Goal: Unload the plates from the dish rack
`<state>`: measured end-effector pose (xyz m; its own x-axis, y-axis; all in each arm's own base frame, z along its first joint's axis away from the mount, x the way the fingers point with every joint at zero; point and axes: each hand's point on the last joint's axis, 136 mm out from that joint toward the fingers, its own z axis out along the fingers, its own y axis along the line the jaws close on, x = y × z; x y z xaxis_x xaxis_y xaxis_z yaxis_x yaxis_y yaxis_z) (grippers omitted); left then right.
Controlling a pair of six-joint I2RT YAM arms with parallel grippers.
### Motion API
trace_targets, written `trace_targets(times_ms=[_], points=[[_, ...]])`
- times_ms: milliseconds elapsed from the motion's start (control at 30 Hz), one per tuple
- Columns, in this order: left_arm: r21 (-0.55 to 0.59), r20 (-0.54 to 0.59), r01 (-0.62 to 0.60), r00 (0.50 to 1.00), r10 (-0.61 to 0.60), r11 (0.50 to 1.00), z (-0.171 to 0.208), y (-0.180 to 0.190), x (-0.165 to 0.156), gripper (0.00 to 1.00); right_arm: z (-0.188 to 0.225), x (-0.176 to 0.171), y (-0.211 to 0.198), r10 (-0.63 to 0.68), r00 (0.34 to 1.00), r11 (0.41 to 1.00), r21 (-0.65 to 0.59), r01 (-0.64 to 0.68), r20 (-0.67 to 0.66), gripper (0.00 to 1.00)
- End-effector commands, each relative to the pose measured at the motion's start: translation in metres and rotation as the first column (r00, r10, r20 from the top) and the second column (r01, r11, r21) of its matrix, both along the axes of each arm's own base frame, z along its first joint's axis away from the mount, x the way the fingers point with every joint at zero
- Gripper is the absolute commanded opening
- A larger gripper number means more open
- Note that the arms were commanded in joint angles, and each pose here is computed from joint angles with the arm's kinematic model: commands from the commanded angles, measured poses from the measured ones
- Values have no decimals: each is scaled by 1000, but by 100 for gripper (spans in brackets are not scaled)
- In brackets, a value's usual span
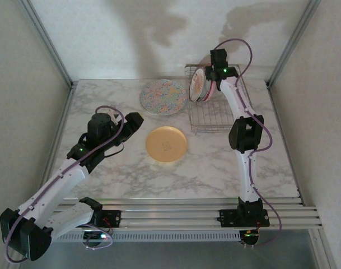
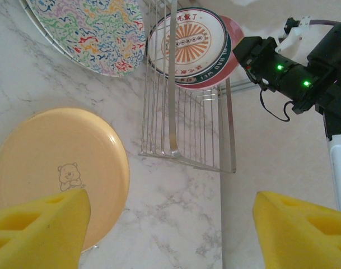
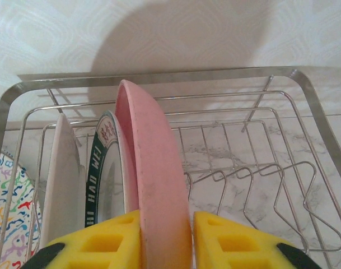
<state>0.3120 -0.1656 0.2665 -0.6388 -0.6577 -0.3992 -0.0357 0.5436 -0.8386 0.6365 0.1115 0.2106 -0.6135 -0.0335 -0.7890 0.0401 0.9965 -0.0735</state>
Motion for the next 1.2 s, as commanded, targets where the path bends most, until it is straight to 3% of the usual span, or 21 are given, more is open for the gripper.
trace_targets(times_ms=[0, 200, 367, 733, 1167], points=[[-29, 44, 7, 999, -5, 1000, 23, 0, 2, 76, -19, 0, -13, -43, 998, 998, -45, 41, -47, 27], [-26, 40, 9, 999, -8, 1000, 22, 0, 2, 77, -8, 2, -8, -32, 999, 998, -51, 31, -17, 16], [-26, 40, 14, 999, -13, 1000, 22, -1, 4, 76, 8, 1, -2, -26, 999, 996, -86, 28, 22, 0], [-26, 49, 12, 999, -11, 1000, 27, 0, 5, 76, 65, -13, -7, -118, 981, 948, -278, 158, 155, 0], [-37, 60, 16, 998, -14, 999, 31, -2, 5, 76, 108, -31, -19, -163, 958, 920, -313, 234, 237, 0]])
